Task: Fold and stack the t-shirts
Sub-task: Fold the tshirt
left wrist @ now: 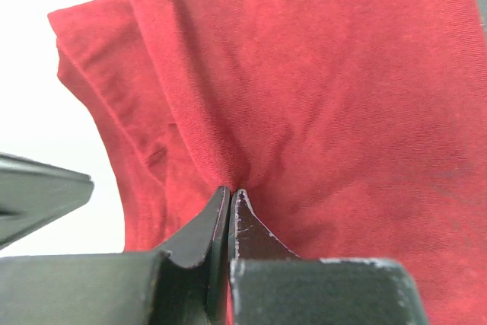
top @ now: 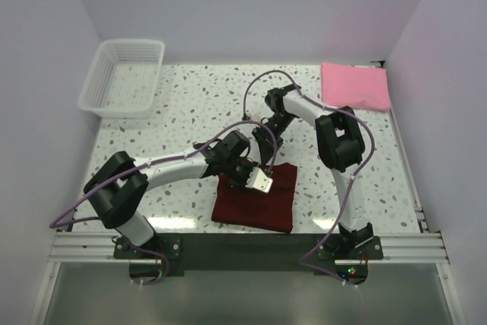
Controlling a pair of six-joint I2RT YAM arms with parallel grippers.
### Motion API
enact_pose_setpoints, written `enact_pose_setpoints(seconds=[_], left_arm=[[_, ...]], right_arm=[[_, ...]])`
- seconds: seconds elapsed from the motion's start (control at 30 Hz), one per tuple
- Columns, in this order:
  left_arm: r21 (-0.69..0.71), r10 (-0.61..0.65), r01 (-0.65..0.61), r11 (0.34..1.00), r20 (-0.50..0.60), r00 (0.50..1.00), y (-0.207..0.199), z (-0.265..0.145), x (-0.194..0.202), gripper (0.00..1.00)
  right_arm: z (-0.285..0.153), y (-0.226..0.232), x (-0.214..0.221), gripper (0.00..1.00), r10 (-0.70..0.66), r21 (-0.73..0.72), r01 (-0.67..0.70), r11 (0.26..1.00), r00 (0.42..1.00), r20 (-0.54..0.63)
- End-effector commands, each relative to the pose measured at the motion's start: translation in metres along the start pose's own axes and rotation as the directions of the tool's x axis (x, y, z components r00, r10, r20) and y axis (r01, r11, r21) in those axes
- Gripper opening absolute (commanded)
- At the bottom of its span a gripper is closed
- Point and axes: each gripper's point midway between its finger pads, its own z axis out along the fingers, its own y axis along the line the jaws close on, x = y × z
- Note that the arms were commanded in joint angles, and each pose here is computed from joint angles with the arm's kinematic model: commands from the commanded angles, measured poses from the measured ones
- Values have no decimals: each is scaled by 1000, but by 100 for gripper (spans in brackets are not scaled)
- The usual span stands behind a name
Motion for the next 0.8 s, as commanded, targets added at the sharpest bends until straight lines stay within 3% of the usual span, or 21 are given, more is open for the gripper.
enact_pose_setpoints(seconds=[0.0,0.2,0.43,0.77], left_arm=[[-96,89,-86,992,28,996,20,-9,-15,0],[-178,159,-152,972,25,987,29,-17,-23,0],[-289,261,-251,924,-4,965,43,-30,-29,0],[-392,363,-337,856,-8,932,74,-41,-48,0]], right_arm=[[17,16,22,11,-39,-110,24,994,990,-138],[42,-8,17,2,16,-181,-56,982,977,-215],[67,-34,34,0,47,-194,-103,976,961,-274],[71,-34,43,0,29,-219,-96,971,957,-288]])
